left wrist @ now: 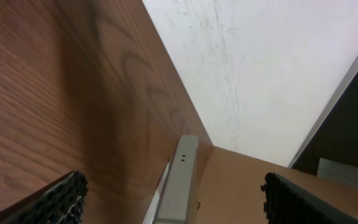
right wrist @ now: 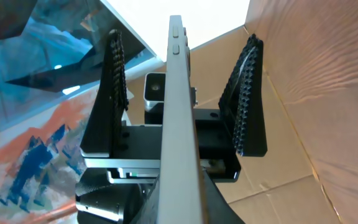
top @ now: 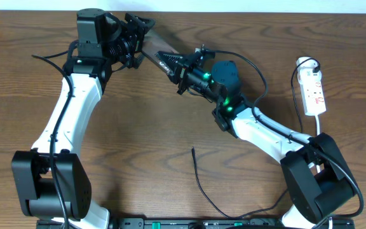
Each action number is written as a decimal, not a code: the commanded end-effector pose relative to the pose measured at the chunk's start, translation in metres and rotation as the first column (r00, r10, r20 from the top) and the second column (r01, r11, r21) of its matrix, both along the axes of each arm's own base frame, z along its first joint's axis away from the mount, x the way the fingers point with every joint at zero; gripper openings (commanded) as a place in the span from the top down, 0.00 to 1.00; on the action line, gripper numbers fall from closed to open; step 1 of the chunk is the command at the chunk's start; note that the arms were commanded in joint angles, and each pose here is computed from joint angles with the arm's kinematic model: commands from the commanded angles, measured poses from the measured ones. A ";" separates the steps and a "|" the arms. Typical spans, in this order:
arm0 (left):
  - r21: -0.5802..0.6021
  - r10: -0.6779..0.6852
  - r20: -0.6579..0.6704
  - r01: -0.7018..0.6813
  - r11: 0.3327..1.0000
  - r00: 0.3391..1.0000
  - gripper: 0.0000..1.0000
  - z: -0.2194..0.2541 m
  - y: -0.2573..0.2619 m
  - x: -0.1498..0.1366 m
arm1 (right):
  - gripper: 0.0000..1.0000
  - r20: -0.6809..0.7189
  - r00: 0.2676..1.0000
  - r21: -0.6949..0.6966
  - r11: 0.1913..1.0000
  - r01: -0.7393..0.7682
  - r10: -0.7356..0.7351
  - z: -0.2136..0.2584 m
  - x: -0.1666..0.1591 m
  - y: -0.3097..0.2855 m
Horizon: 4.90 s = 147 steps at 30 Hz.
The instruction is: Plug charger to phone and switch on socket
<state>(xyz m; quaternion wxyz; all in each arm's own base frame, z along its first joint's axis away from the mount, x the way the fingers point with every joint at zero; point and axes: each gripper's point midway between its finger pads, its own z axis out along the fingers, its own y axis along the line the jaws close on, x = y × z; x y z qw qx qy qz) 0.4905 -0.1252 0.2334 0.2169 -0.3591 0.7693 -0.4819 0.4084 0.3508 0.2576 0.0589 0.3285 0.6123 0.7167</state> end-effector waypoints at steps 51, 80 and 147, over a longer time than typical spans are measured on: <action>-0.018 0.032 0.019 -0.032 0.999 0.999 0.93 0.009 0.003 0.005 | 0.98 -0.007 1.000 0.057 0.998 0.003 -0.003 0.016 -0.007 0.011; -0.165 0.078 0.142 -0.054 0.985 0.987 0.92 0.044 0.168 -0.010 | 0.01 0.431 0.900 -0.278 0.958 0.070 0.059 0.005 0.019 -0.033; -0.037 -0.237 0.387 0.272 0.962 0.891 0.93 0.063 0.139 -0.040 | 0.27 -0.686 0.585 -0.689 -0.129 -0.713 0.433 -0.242 -0.225 -0.092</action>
